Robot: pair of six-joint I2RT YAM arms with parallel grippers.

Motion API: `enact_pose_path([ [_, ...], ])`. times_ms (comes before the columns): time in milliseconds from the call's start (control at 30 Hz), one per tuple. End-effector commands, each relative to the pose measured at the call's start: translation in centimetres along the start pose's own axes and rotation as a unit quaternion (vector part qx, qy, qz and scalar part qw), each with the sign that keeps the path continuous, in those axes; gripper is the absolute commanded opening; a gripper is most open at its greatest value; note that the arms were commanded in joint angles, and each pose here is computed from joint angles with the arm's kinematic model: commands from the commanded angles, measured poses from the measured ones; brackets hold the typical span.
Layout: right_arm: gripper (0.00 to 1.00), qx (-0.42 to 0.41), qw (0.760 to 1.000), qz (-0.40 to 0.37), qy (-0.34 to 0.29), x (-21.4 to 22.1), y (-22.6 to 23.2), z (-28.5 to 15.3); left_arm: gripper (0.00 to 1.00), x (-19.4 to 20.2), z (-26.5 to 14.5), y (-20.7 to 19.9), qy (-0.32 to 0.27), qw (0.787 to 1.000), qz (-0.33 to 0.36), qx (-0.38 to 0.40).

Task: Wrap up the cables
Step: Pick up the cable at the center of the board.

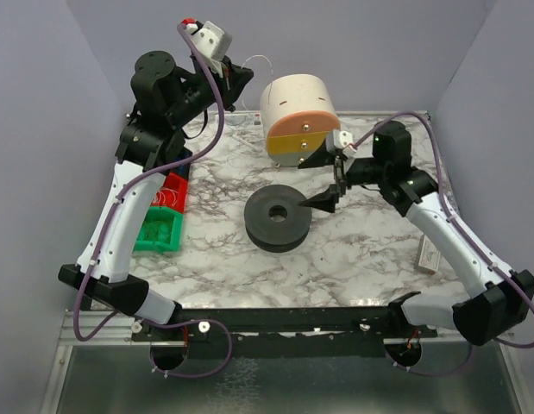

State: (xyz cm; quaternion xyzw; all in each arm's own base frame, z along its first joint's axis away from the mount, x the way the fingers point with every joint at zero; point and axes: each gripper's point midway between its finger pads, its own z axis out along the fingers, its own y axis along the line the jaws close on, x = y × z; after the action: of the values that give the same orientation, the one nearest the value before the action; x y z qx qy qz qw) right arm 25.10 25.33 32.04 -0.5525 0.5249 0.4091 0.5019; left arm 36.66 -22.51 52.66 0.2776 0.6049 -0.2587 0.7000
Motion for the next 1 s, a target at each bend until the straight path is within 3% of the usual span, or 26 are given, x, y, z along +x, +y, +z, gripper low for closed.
enact_pose_path([
  [0,1.0,0.031,0.999,0.001,-0.023,-1.4,-2.7,4.2,0.0,-2.0,0.1,-1.2,-0.026,0.998,-0.04,0.027],
  [333,1.0,0.048,0.993,0.096,-0.053,-1.9,-7.8,10.2,0.0,-2.5,0.3,-0.7,-0.039,0.996,-0.079,0.028],
  [567,1.0,-0.041,0.989,0.127,-0.07,-3.4,-6.9,12.2,0.0,-2.7,0.0,0.4,-0.049,0.994,-0.095,0.016],
  [767,0.98,0.007,0.984,0.163,-0.071,-3.7,-9.6,13.9,0.0,-3.2,-0.2,0.9,-0.058,0.992,-0.11,0.021],
  [833,0.88,0.027,0.981,0.175,-0.075,-4.0,-10.8,14.3,0.0,-3.1,-0.1,0.9,-0.059,0.991,-0.118,0.025],
  [967,0.51,0.07,0.973,0.206,-0.079,-4.8,-13.1,14.7,0.0,-2.6,-0.1,0.8,-0.055,0.99,-0.123,0.031],
])
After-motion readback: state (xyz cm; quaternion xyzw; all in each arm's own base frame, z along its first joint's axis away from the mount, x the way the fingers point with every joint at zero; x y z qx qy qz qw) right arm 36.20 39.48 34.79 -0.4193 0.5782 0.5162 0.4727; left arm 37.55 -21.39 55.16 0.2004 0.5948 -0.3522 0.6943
